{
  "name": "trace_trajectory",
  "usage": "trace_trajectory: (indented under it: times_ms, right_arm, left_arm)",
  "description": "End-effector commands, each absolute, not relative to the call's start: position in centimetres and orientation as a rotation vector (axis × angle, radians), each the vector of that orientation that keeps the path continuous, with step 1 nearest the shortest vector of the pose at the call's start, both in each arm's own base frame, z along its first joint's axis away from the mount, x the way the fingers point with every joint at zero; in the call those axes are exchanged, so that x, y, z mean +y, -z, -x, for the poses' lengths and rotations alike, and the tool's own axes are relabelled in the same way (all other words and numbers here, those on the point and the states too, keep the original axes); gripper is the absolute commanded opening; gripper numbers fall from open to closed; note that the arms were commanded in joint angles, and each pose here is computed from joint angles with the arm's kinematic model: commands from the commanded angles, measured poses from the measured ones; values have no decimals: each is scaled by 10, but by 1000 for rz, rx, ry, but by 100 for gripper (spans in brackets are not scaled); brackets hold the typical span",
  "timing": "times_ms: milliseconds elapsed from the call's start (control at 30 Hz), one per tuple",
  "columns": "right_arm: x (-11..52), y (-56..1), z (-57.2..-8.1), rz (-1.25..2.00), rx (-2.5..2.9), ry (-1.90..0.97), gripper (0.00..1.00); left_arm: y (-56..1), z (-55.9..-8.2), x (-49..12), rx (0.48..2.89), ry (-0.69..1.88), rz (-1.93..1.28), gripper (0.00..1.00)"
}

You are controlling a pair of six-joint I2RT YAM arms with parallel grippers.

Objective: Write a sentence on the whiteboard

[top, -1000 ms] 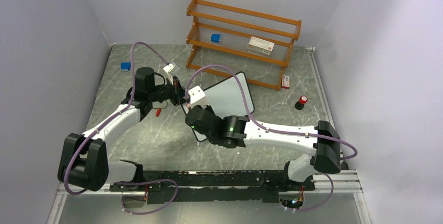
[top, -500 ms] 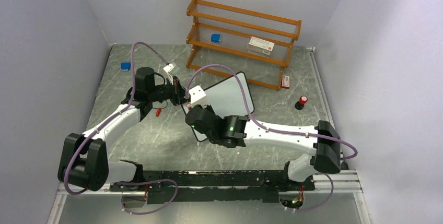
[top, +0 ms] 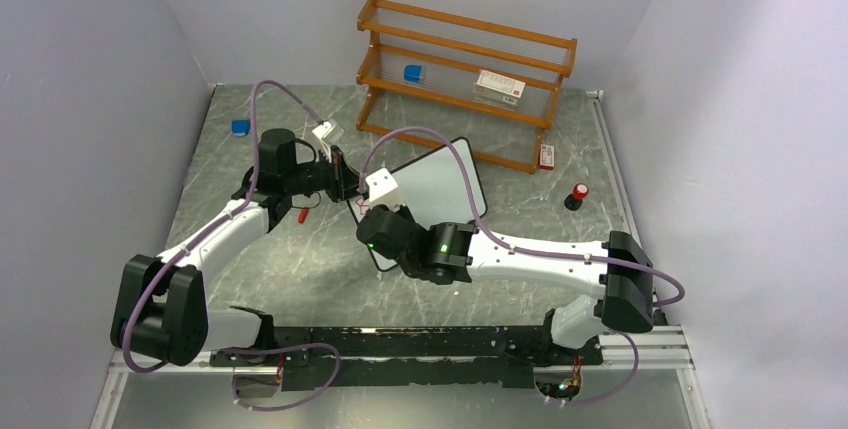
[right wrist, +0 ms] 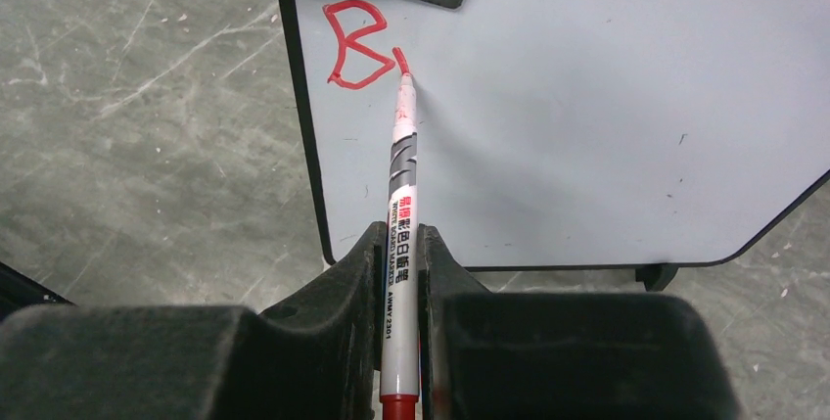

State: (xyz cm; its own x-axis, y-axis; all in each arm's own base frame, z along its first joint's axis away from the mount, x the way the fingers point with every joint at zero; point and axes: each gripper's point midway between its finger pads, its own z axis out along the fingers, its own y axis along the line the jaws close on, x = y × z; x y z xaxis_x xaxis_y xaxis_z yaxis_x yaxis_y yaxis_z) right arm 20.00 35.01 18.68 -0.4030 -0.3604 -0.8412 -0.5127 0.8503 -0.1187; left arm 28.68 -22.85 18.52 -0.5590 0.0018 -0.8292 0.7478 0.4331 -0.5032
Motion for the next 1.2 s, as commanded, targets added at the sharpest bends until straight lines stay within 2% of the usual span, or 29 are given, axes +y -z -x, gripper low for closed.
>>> trace_trajectory:
  times_ms: [0,1167]
  right_arm:
    - [341,-181,-200,624,2066,-182,0]
    - [358,-212,-216,586,1963,-209,0]
  left_arm:
    - [-176,-287,-229,1940,1175,-634,5]
    - [-173,-287,-229,1951,1171,-638,5]
